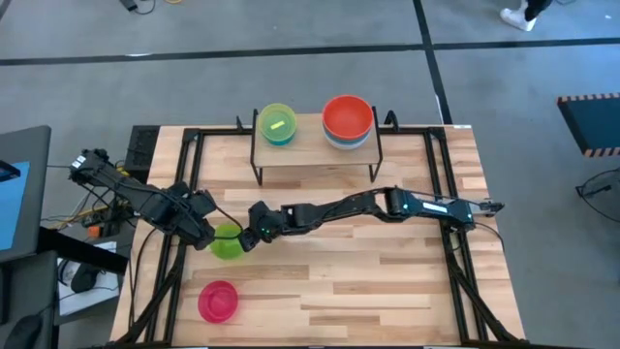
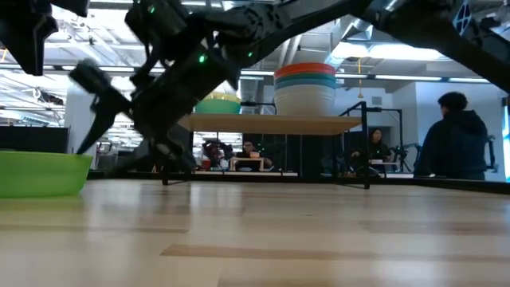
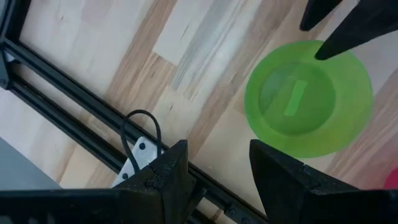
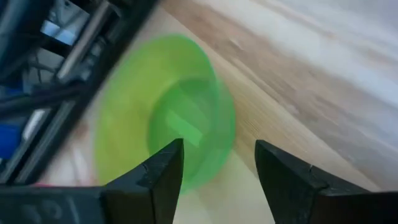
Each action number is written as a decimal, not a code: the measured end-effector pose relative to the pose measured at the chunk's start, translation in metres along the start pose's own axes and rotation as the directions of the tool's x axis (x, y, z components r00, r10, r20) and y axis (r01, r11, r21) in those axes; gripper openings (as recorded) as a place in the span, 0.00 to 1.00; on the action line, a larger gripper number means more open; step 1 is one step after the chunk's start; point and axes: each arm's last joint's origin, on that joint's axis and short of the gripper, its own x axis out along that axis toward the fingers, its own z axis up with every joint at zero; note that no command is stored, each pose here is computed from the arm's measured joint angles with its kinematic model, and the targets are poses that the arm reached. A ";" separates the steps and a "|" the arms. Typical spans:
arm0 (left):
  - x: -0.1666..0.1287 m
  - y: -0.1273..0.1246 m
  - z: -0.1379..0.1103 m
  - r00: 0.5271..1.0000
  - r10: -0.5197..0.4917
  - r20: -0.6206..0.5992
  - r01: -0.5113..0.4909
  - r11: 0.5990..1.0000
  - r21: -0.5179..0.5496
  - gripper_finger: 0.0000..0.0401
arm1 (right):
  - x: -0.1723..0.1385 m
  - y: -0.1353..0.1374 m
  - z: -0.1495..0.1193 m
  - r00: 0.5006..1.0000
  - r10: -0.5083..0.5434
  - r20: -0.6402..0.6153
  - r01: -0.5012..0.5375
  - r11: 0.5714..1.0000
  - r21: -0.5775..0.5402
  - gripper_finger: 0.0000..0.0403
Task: Place and stack bowls onto a shelf
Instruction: Stack the small green bowl on top of the small yellow bowl on the shelf, then stack the small red bowl on top of the small green bowl on the shelf
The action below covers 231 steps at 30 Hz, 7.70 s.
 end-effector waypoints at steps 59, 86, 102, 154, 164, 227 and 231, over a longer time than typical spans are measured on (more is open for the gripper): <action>-0.011 -0.026 0.075 0.862 -0.273 0.427 0.307 0.952 -0.012 0.33 | -0.169 0.073 0.025 0.891 -0.386 0.239 0.452 0.802 -0.390 0.06; -0.028 0.079 0.155 0.653 0.238 0.719 0.057 0.931 -0.360 0.00 | -0.323 0.105 0.068 0.926 -0.248 0.285 0.317 0.919 -0.232 0.52; 0.038 0.160 0.215 0.663 0.369 0.651 -0.090 0.903 -0.420 0.00 | -0.342 0.099 0.059 0.913 -0.322 0.251 0.384 0.887 -0.257 0.50; -0.001 0.178 0.259 0.829 0.143 0.540 0.153 0.871 -0.466 0.32 | -0.349 0.086 0.067 0.908 -0.371 0.192 0.417 0.836 -0.357 0.50; -0.051 0.112 0.199 0.804 0.105 0.585 0.099 0.947 -0.305 0.32 | -0.318 0.081 0.057 0.928 -0.347 0.133 0.372 0.876 -0.307 0.50; -0.008 0.025 -0.012 0.693 -0.523 0.496 0.512 0.841 0.172 0.32 | -0.056 0.081 -0.082 0.990 0.128 -0.066 -0.117 0.981 0.156 0.44; -0.006 0.026 -0.016 0.716 -0.532 0.453 0.530 0.836 0.143 0.32 | -0.051 0.079 -0.083 0.987 0.151 -0.053 -0.140 0.976 0.166 0.44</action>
